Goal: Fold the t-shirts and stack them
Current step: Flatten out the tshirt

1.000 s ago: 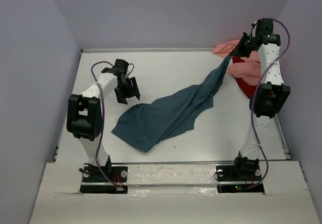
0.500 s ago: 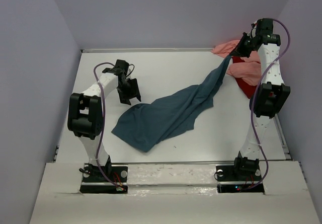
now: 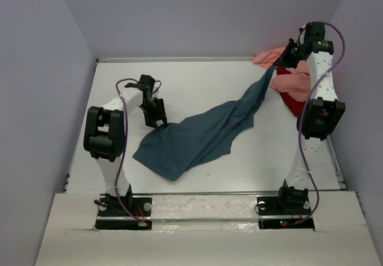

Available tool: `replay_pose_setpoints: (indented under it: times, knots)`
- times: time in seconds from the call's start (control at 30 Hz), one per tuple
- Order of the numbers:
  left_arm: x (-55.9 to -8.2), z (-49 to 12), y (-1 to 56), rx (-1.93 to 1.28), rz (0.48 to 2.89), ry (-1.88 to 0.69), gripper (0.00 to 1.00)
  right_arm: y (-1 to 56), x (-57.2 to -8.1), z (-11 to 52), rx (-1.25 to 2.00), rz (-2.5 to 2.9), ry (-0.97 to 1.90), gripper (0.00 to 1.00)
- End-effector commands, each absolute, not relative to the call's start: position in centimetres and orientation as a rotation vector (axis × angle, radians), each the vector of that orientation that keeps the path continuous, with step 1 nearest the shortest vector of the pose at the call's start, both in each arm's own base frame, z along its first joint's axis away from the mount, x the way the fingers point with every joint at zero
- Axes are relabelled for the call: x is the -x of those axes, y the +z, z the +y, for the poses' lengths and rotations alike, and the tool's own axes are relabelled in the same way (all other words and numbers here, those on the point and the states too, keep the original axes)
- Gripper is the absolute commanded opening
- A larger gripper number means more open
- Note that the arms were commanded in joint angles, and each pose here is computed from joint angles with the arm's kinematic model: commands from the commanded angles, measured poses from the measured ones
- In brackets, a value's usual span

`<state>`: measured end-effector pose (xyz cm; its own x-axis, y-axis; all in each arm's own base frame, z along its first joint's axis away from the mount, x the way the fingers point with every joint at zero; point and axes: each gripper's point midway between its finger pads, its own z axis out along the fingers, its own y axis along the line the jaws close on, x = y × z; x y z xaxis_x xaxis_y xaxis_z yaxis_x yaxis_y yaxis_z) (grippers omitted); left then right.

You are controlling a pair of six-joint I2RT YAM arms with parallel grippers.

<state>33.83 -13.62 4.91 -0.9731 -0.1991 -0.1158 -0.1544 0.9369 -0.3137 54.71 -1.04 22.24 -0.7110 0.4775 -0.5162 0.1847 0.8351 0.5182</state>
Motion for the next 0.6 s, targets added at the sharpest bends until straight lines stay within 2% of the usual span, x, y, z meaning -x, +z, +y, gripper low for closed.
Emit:
replay_pose_setpoints:
  times: [0.0, 0.03, 0.07, 0.3, 0.43, 0.57]
  knots:
    - [-32.9, -14.0, 4.9, 0.233, 2.978, -0.497, 0.44, 25.8, -54.7, -1.3, -0.425, 2.258, 0.565, 0.0]
    - [-33.0, -14.0, 4.8, 0.236, 2.978, -0.495, 0.06, 25.8, -54.7, -1.3, -0.425, 2.258, 0.565, 0.0]
    - [-33.0, -13.8, 4.8, 0.242, 2.979, -0.484, 0.0, 25.7, -54.7, -1.4, -0.425, 2.259, 0.565, 0.0]
    - [-34.9, -13.6, 6.5, 0.256, 2.895, -0.445, 0.0, 25.7, -54.6, -1.2, -0.425, 2.263, 0.58, 0.0]
    - [-38.8, -13.9, 10.3, 0.278, 2.755, -0.441, 0.0, 25.5, -54.3, -0.5, -0.427, 2.27, 0.627, 0.0]
    - [-44.4, -15.3, 16.9, 0.343, 2.538, -0.527, 0.0, 25.4, -52.9, 1.7, -0.422, 2.283, 0.758, 0.0]
